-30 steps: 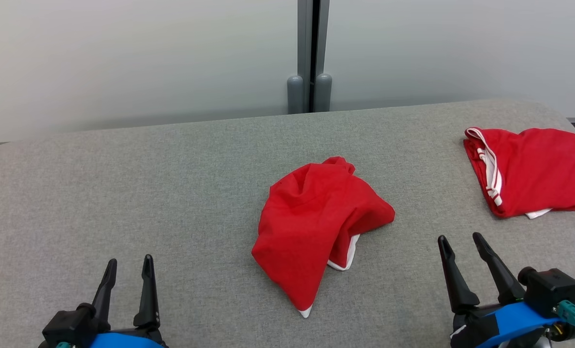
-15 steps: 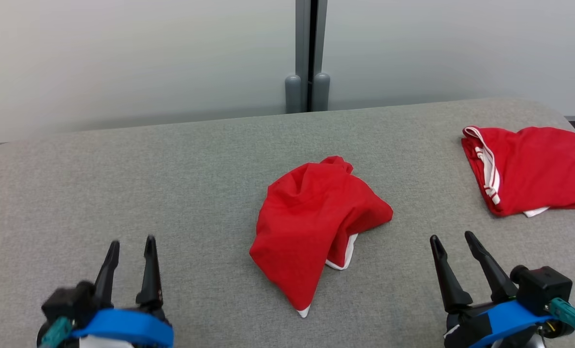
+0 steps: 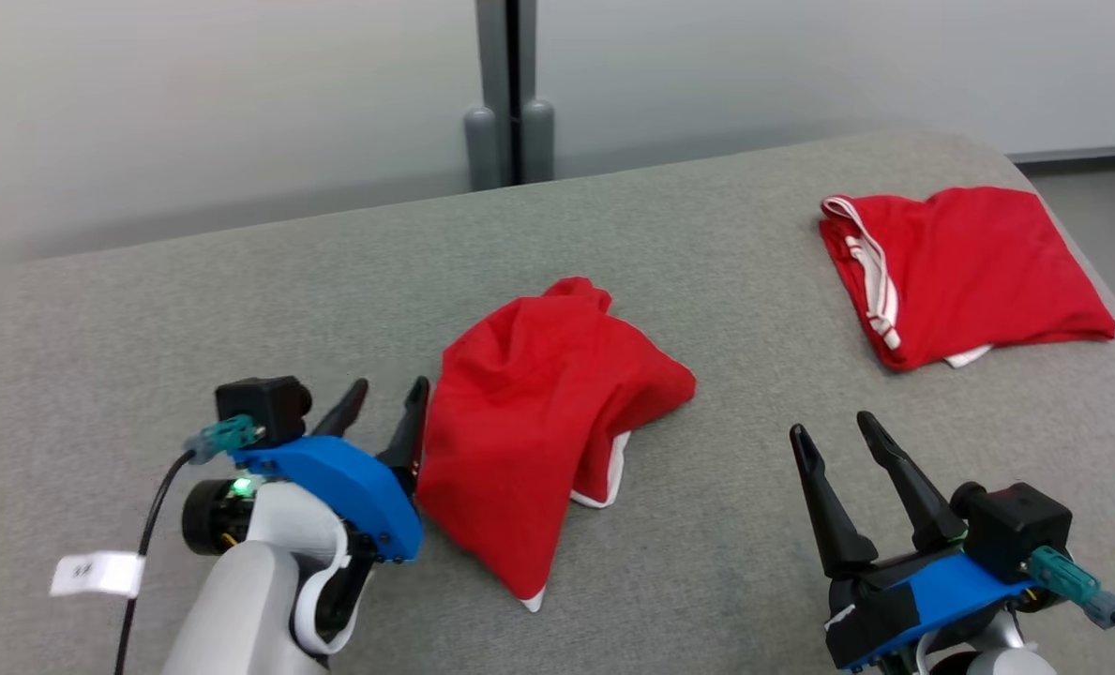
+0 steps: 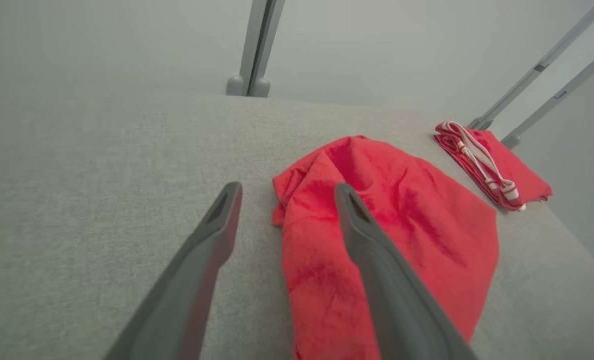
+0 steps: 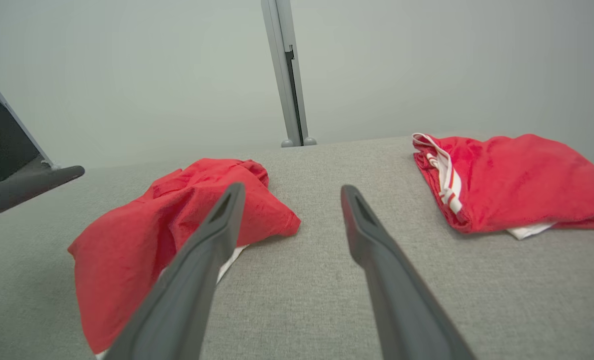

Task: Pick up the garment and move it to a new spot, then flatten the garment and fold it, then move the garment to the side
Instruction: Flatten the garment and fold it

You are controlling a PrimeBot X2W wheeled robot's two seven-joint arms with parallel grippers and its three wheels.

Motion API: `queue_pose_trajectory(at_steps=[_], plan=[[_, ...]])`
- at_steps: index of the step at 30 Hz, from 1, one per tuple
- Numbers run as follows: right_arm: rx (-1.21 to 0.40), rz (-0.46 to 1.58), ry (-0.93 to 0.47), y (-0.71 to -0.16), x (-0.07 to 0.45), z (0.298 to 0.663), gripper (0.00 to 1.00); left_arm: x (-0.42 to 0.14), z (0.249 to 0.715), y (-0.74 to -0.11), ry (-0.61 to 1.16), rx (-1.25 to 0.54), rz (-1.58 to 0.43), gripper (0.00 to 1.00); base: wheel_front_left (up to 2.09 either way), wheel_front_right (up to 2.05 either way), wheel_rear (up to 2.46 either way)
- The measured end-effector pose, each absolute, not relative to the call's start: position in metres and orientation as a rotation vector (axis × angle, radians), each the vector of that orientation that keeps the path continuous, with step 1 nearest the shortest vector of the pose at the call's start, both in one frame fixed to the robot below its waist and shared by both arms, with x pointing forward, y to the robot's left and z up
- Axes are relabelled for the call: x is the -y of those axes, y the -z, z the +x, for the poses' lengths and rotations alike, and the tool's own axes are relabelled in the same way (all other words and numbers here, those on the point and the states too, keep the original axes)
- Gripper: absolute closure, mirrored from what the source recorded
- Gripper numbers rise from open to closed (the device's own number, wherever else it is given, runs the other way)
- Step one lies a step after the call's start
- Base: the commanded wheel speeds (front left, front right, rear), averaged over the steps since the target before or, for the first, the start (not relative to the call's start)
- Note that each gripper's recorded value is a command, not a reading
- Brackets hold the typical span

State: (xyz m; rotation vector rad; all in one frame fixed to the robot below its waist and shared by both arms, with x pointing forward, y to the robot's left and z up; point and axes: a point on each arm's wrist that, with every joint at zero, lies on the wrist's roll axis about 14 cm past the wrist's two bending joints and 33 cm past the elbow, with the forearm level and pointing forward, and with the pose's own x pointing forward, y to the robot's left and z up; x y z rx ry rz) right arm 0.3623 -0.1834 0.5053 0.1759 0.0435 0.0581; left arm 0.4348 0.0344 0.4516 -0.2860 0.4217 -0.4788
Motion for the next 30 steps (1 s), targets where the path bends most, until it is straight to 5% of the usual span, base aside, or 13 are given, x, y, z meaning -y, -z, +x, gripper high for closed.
queue_pose_trajectory(at_steps=[12, 13, 15, 18, 30], plan=[[-0.062, 0.182, 0.009, -0.496, 0.201, 0.352, 0.0, 0.01, 0.411, -0.384, 0.551, -0.829, -0.292, 0.0, 0.0, 0.0, 0.0], [-0.062, 0.182, 0.016, -0.496, 0.203, 0.351, 0.0, 0.014, 0.404, -0.378, 0.554, -0.88, -0.296, 0.17, 0.0, 0.0, 0.0], [-0.06, 0.183, 0.021, -0.496, 0.205, 0.35, 0.0, 0.016, 0.402, -0.379, 0.564, -0.879, -0.281, 1.0, 0.0, 0.0, 0.0], [-0.057, 0.183, 0.026, -0.497, 0.207, 0.349, 0.0, 0.017, 0.404, -0.384, 0.561, -0.852, -0.286, 1.0, 0.0, 0.0, 0.0], [-0.028, 0.188, -0.03, -0.507, 0.191, 0.354, 0.0, 0.031, 0.465, -0.529, 0.624, -0.196, -0.164, 1.0, 0.0, 0.0, 0.0]])
